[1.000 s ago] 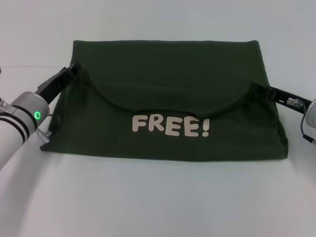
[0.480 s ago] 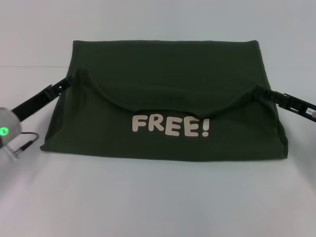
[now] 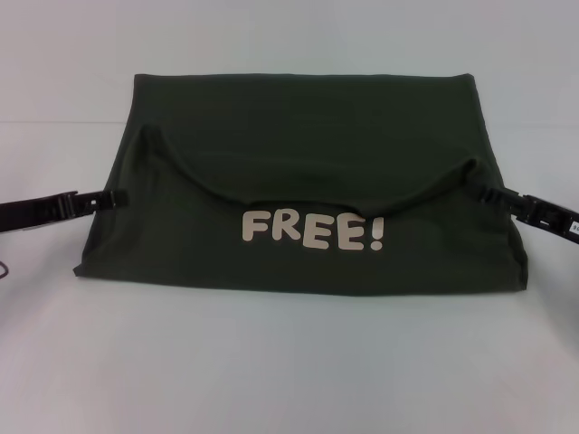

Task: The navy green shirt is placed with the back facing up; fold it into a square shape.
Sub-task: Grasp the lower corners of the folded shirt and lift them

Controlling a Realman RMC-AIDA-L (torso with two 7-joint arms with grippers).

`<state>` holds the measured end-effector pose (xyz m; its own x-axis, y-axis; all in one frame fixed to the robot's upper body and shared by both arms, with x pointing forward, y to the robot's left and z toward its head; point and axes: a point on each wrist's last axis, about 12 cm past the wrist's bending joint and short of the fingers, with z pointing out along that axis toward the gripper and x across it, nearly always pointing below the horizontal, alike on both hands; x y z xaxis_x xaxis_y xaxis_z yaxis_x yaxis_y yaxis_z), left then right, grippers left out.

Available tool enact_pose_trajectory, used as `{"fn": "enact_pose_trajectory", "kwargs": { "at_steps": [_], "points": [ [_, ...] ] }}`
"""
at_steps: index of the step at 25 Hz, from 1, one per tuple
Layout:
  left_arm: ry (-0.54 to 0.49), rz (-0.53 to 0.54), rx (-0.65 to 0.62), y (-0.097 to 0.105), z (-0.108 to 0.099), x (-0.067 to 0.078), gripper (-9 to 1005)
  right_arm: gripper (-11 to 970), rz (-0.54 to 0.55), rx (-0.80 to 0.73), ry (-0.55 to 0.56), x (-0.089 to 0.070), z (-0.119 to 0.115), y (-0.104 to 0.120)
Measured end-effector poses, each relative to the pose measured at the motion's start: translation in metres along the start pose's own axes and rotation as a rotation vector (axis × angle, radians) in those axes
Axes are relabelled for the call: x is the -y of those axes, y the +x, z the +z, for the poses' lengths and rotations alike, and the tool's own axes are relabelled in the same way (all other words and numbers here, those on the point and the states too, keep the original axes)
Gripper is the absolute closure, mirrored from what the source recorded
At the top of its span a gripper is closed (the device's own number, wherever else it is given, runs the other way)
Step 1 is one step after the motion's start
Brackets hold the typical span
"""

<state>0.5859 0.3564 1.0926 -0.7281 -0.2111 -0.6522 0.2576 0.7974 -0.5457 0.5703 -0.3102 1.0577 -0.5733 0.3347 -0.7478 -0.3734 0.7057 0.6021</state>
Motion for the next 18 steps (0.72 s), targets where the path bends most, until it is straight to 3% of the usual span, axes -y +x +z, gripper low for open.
{"fn": "enact_pose_trajectory", "kwargs": {
  "at_steps": [7, 18],
  "points": [
    [-0.064, -0.001, -0.119, -0.004, 0.002, -0.002, 157, 21, 0.000, -0.018, -0.004, -0.001, 0.000, 0.006],
    [-0.134, -0.015, -0.117, 0.006, 0.009, -0.011, 157, 20, -0.002, -0.046, -0.004, -0.002, 0.003, 0.011]
  ]
}}
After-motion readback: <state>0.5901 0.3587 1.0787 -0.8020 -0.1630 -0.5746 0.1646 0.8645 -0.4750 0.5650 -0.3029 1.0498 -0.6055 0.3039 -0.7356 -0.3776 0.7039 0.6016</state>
